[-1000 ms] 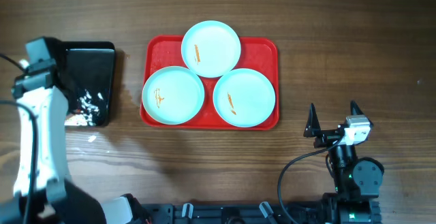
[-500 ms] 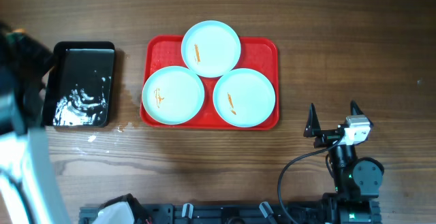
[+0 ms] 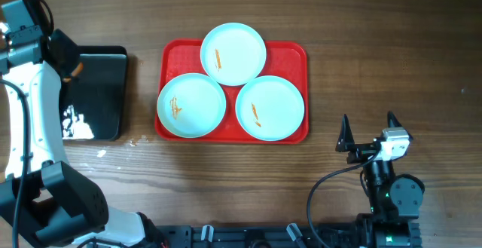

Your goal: Clean dirty plates on tray and stack at the side

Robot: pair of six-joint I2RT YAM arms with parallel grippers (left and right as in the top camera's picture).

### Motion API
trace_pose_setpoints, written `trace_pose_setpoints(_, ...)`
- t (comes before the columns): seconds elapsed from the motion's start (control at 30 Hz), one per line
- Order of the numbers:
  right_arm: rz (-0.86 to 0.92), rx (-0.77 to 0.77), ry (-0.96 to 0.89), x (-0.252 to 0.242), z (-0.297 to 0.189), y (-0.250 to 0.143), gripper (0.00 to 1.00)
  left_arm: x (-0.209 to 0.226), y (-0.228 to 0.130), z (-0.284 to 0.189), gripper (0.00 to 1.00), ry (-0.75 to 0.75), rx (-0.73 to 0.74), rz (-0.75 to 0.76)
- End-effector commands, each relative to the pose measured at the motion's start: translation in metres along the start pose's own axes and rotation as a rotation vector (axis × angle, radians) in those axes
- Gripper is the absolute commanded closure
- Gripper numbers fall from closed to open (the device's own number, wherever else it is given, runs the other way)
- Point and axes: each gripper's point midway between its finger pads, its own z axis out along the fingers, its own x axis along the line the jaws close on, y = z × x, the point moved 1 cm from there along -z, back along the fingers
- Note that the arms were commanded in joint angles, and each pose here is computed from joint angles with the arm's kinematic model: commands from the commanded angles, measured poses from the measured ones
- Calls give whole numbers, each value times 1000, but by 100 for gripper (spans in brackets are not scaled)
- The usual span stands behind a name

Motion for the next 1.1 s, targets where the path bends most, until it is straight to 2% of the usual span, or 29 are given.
trace_pose_setpoints(0.0, -19, -7, -11, -2, 0, 1, 0, 26, 4, -6, 96, 141, -33, 12)
trace_pose_setpoints(0.1, -19, -7, -11, -2, 0, 1, 0, 45, 7, -10, 96, 256, -61, 23)
trace_pose_setpoints(0.37, -18, -7, -11, -2, 0, 1, 1, 43, 13, -10, 96, 248, -85, 13)
trace_pose_setpoints(0.6, 16, -26, 10, 1, 0, 6, 0, 17, 2, -3, 96, 89, -14, 62)
trace_pose_setpoints(0.73, 203, -50, 71, 11, -1, 13, 0, 18, 1, -4, 96, 92, -9, 63)
trace_pose_setpoints(0.8, 478, -33, 133, 19, -2, 14, 0, 18, 1, -4, 96, 92, -8, 63)
trace_pose_setpoints(0.87, 1014, 82, 212, 35, -4, 7, 0, 17, 1, -4, 96, 91, -11, 62)
trace_pose_setpoints(0.9, 1181, 110, 218, 37, -5, 6, 0, 17, 1, -4, 96, 91, -11, 62)
trace_pose_setpoints(0.93, 1335, 152, 313, 50, -9, 16, 0, 18, 1, -3, 96, 91, -11, 62)
trace_pose_setpoints(1.03, 1118, -83, 652, 72, -38, 96, 0, 17, 1, -4, 96, 91, -11, 62)
trace_pose_setpoints(1.07, 1106, -104, 695, 75, -45, 111, 0, 17, 1, -4, 96, 91, -11, 62)
